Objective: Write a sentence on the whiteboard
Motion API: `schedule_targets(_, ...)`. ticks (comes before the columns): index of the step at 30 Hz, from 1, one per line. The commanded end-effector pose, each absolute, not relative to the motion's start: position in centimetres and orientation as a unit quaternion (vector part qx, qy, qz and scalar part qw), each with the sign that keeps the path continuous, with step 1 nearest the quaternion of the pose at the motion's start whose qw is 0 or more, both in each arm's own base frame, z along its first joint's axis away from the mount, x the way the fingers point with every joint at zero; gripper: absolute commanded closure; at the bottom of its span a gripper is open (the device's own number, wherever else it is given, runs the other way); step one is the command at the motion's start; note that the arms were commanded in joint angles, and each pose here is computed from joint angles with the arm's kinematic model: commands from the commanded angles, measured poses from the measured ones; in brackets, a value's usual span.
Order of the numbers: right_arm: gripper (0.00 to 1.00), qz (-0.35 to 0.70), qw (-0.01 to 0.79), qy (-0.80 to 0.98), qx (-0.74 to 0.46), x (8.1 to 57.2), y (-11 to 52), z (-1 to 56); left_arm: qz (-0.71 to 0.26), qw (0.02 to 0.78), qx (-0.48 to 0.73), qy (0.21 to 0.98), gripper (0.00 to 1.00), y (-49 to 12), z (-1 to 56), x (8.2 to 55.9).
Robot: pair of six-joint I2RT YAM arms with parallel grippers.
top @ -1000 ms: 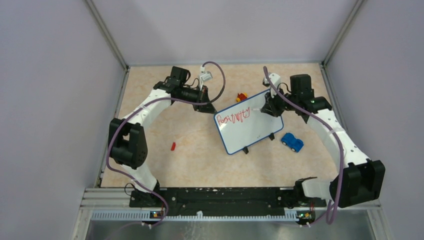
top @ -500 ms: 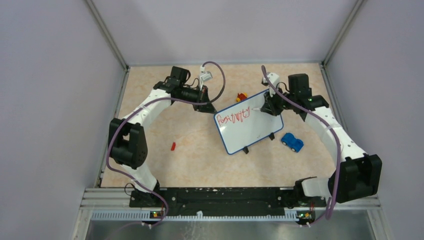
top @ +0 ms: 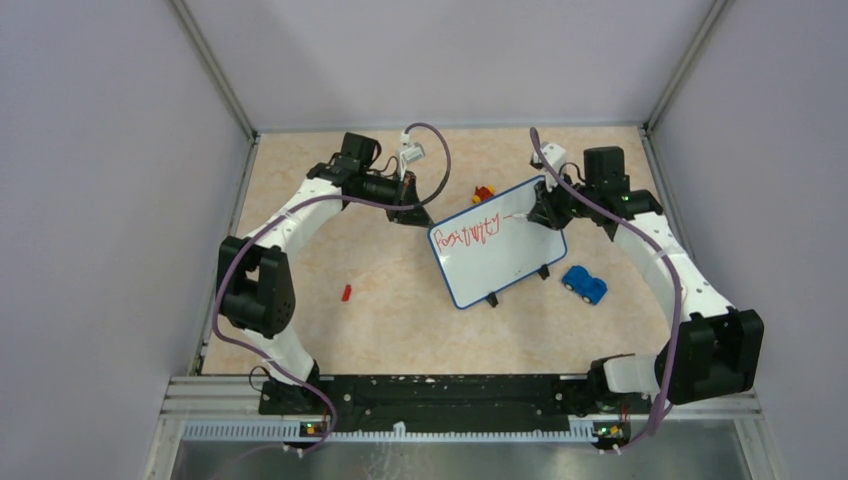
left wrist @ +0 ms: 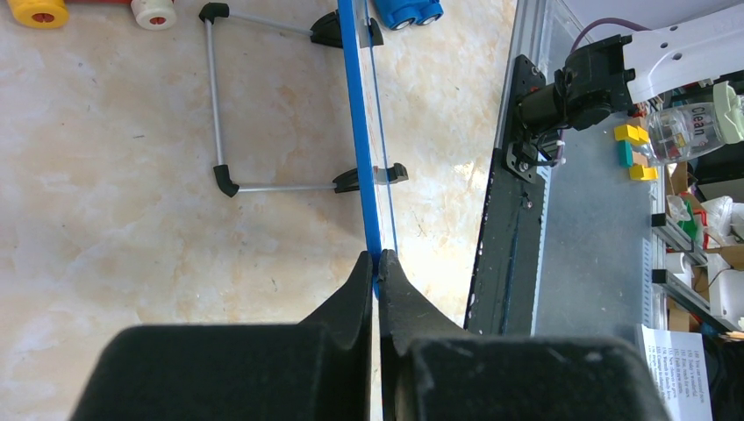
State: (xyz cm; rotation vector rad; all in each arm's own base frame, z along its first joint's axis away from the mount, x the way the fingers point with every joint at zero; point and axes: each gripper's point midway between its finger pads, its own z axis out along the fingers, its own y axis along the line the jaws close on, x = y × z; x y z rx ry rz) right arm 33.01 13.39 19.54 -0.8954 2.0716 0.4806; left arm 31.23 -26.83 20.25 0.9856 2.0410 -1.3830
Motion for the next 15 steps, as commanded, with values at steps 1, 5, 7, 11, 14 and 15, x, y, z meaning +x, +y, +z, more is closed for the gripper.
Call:
schedule_targets(1,1.00,0.192,0.418,0.808,-0.369,33.6,13.6,20.3,-0.502,0.257,0.377,0.735,1.00,-27.1,21.1,31.2)
schedule_targets(5,1.00,0.194,0.407,0.811,-0.373,33.1,13.7,19.3,-0.502,0.257,0.377,0.735,1.00,-27.1,21.0,31.1)
schedule_targets(7,1.00,0.196,0.398,0.813,-0.378,32.6,13.8,18.7,-0.501,0.257,0.377,0.735,1.00,-27.1,21.1,31.2)
schedule_targets(11,1.00,0.194,0.392,0.814,-0.382,32.2,13.8,18.1,-0.502,0.255,0.377,0.736,1.00,-27.2,20.9,31.2)
schedule_targets(14,1.00,0.192,0.392,0.814,-0.383,32.1,13.7,18.2,-0.501,0.255,0.376,0.737,1.00,-27.1,20.8,31.2)
schedule_targets(15,1.00,0.188,0.393,0.814,-0.383,32.2,13.6,18.3,-0.501,0.256,0.377,0.736,1.00,-27.2,20.9,31.1)
